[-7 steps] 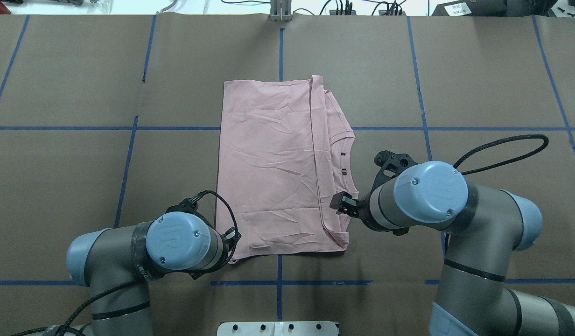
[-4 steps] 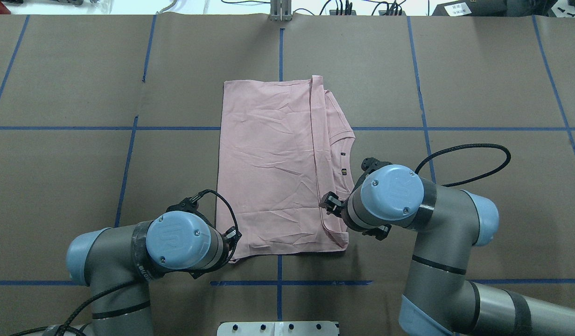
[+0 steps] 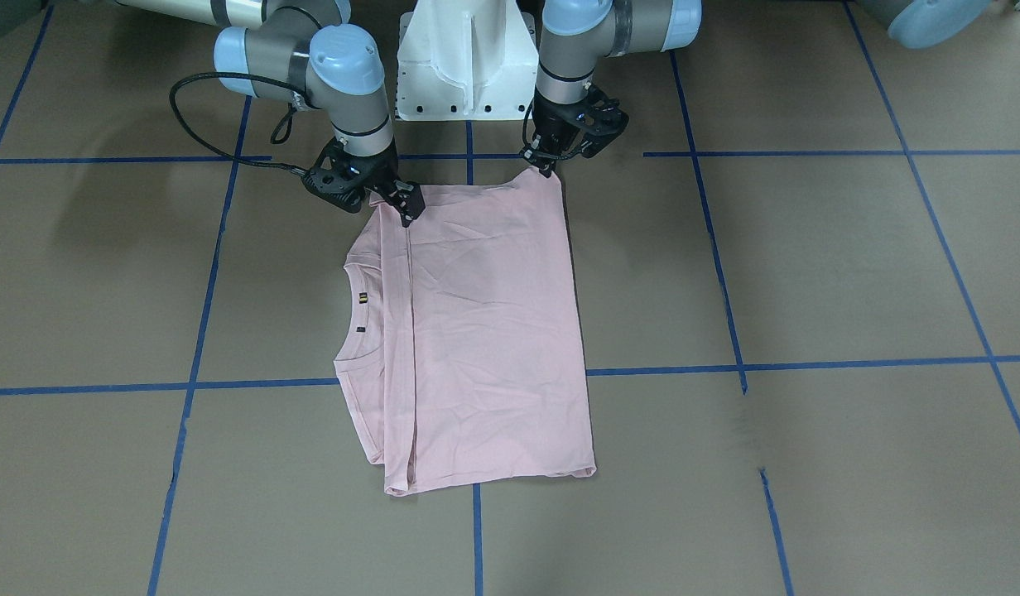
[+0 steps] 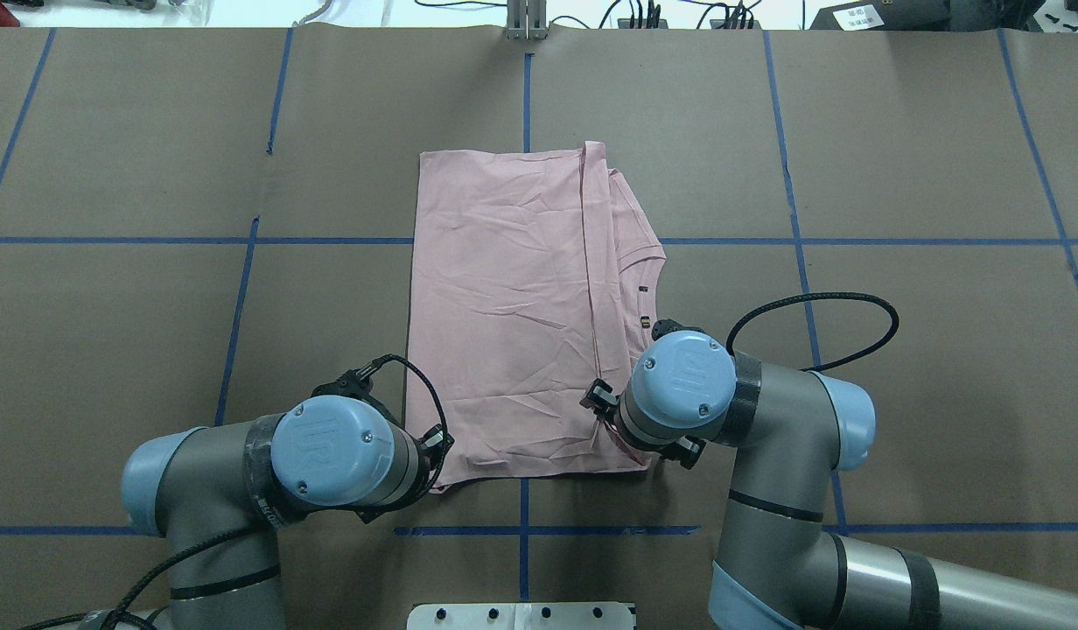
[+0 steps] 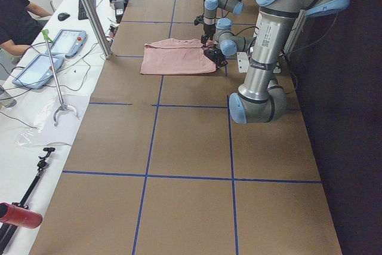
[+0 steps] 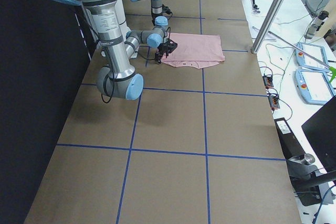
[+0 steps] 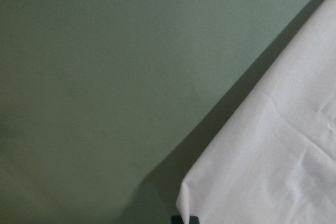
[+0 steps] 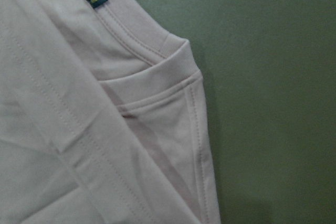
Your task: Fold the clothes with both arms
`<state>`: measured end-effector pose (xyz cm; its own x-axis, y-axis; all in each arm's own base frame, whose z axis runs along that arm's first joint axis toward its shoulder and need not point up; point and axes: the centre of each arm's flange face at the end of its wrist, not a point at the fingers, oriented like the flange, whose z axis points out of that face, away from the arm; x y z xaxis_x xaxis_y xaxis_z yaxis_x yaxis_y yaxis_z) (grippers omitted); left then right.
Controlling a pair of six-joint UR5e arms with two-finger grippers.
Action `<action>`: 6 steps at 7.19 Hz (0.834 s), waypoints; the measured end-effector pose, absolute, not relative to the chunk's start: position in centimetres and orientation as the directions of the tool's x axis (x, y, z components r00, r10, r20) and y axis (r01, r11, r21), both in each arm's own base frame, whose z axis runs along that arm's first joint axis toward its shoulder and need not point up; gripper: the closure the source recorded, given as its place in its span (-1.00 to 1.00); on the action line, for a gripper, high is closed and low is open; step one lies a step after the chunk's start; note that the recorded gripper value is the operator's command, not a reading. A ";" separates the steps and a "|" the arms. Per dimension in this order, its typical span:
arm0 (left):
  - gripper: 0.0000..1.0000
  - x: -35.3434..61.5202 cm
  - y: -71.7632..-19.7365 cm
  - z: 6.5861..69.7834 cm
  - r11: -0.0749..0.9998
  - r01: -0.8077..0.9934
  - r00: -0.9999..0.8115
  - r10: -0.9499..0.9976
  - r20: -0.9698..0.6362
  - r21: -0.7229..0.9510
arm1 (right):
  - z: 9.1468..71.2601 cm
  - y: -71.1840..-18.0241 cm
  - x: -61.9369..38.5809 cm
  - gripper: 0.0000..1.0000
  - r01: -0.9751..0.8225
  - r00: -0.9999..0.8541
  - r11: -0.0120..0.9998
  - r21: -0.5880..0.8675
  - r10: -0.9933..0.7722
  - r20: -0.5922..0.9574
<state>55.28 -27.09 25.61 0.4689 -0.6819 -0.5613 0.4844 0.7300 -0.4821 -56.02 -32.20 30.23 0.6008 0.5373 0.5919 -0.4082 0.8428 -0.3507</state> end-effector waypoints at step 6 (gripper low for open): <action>1.00 55.2 -27.1 25.6 0.730 0.483 0.468 -0.682 -0.562 -0.483 | 30.1 -30.8 -56.6 0.65 -0.386 0.613 0.851 -0.355 0.525 0.590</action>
